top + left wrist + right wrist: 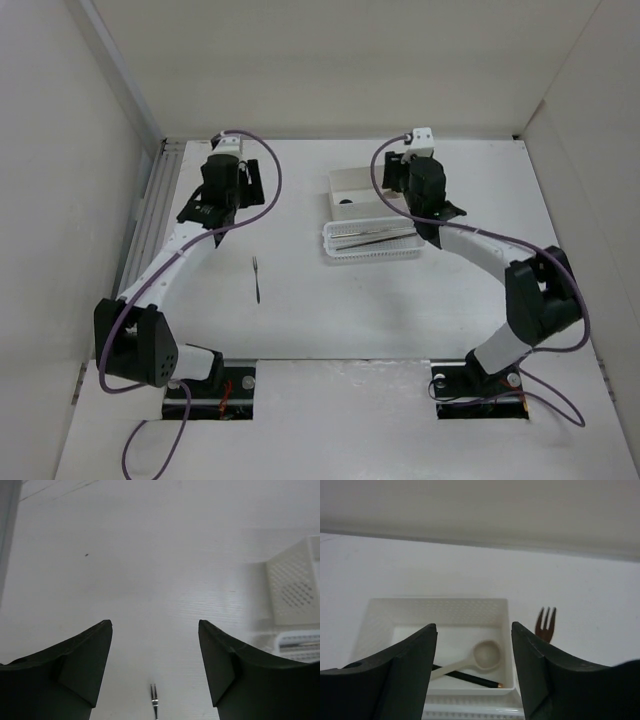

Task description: Sort the eating utensils into containers

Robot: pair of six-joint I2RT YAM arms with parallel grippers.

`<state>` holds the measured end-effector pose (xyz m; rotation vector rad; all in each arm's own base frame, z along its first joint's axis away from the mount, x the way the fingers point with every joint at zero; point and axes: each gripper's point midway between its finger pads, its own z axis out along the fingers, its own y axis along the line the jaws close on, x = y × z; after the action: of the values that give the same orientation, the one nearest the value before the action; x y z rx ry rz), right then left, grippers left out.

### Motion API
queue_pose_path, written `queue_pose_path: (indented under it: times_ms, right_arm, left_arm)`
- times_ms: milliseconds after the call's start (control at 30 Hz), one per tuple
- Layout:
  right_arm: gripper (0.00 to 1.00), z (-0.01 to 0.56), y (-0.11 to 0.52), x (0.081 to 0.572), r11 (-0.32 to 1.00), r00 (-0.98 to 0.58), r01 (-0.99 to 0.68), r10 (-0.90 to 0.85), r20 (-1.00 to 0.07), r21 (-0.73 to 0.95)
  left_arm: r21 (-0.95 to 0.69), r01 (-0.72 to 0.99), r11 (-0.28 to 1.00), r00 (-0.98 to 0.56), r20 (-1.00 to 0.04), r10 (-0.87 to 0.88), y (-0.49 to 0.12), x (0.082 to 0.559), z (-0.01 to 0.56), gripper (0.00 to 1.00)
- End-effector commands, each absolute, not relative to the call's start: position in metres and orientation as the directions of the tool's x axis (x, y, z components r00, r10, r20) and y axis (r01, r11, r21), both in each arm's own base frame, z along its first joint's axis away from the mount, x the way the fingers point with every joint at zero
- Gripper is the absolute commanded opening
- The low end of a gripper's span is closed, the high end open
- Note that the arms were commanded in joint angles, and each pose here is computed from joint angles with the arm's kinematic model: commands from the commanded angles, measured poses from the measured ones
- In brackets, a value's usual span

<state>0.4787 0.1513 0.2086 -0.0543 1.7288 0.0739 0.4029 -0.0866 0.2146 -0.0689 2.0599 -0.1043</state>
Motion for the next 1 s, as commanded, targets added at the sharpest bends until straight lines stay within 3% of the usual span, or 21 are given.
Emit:
queue_pose_path:
  times_ms: [0,67,133,233,333,367,433,567,767,967]
  right_arm:
    - [0.68,0.28,0.189,0.454,0.973,-0.088,-0.217,-0.094,-0.992,-0.073]
    - [0.75,0.29,0.227,0.431,0.951,-0.106,-0.296,-0.121,-0.987,-0.085]
    - [0.75,0.274,0.274,0.397,0.908,-0.171,-0.409,-0.173,-0.97,-0.09]
    - [0.75,0.271,0.316,0.368,0.869,-0.263,-0.492,-0.085,-0.961,0.058]
    - [0.75,0.254,0.326,0.353,0.848,-0.403,-0.455,0.075,-0.912,0.271]
    - [0.75,0.256,0.327,0.349,0.838,-0.41,-0.459,0.095,-0.907,0.295]
    - [0.74,0.254,0.328,0.341,0.829,-0.421,-0.468,0.096,-0.902,0.307]
    - [0.72,0.263,0.318,0.324,0.831,-0.401,-0.461,0.119,-0.909,0.312]
    - [0.72,0.266,0.288,0.312,0.863,-0.369,-0.396,0.163,-0.915,0.314]
    - [0.72,0.271,0.273,0.311,0.884,-0.333,-0.365,0.169,-0.928,0.292]
  left_arm:
    - [-0.044,-0.191,0.981,-0.384,-0.916,-0.115,-0.036,0.389,0.241,0.66]
    - [-0.068,-0.259,0.964,-0.356,-0.921,-0.161,-0.02,0.386,0.247,0.66]
    - [-0.09,-0.348,0.933,-0.349,-0.911,-0.218,0.0,0.375,0.242,0.57]
    - [-0.099,-0.33,0.939,-0.386,-0.894,-0.23,0.003,0.36,0.23,0.39]
    - [-0.07,-0.001,0.998,-0.525,-0.849,-0.06,-0.043,0.346,0.198,0.48]
    - [-0.105,0.073,0.992,-0.59,-0.807,-0.042,-0.059,0.332,0.182,0.58]
    - [-0.133,0.106,0.985,-0.646,-0.763,-0.034,-0.072,0.317,0.163,0.68]
    - [-0.117,0.095,0.989,-0.674,-0.739,-0.023,-0.075,0.315,0.146,0.76]
    - [-0.054,0.051,0.997,-0.764,-0.645,0.004,-0.073,0.325,0.116,0.7]
    - [-0.005,0.086,0.996,-0.891,-0.448,0.075,-0.074,0.302,0.067,0.67]
